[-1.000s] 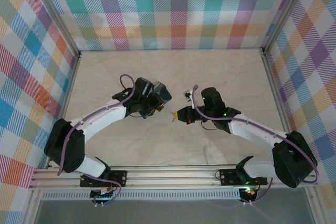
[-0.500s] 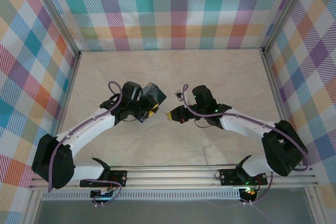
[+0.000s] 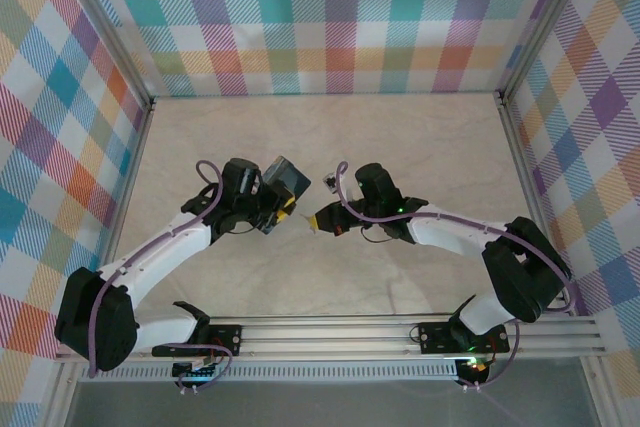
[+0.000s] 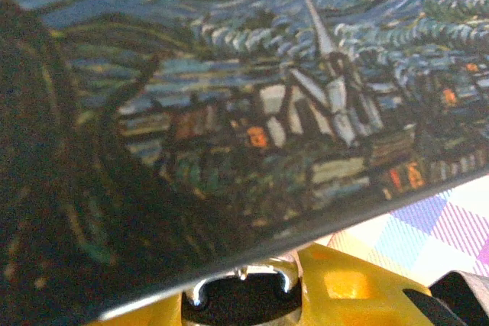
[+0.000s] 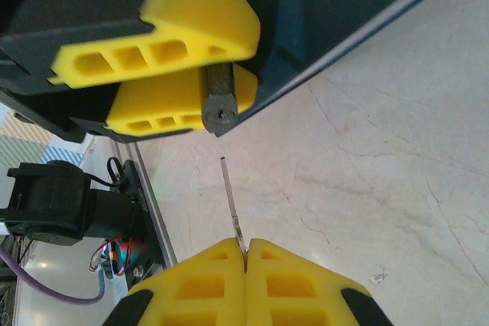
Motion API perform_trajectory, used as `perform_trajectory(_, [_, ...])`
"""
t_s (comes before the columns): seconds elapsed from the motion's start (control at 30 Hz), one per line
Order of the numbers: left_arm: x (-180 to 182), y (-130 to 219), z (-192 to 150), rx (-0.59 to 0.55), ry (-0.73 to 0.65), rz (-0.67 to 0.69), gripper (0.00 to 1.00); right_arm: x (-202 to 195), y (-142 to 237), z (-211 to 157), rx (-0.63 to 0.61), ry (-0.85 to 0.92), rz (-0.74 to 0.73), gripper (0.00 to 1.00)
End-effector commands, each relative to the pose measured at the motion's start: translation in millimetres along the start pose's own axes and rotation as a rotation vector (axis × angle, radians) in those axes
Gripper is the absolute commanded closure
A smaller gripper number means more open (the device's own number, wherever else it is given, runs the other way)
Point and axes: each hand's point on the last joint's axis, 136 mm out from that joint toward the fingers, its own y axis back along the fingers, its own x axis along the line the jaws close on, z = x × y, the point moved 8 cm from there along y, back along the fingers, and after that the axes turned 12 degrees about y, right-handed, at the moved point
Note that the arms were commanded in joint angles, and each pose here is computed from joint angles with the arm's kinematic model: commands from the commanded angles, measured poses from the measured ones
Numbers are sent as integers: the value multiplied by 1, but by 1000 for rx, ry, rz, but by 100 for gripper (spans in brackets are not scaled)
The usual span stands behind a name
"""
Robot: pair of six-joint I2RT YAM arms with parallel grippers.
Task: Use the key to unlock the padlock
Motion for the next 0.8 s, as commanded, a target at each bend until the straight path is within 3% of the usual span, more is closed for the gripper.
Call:
perform_trajectory(0.0, [-16,9,-3,20,-25,-103,84,9,-2,19,-57,39,40,100])
perform_trajectory(0.77, [-16,19,-2,13,-40,-112,84,10,-10,25,-35,47,2,100])
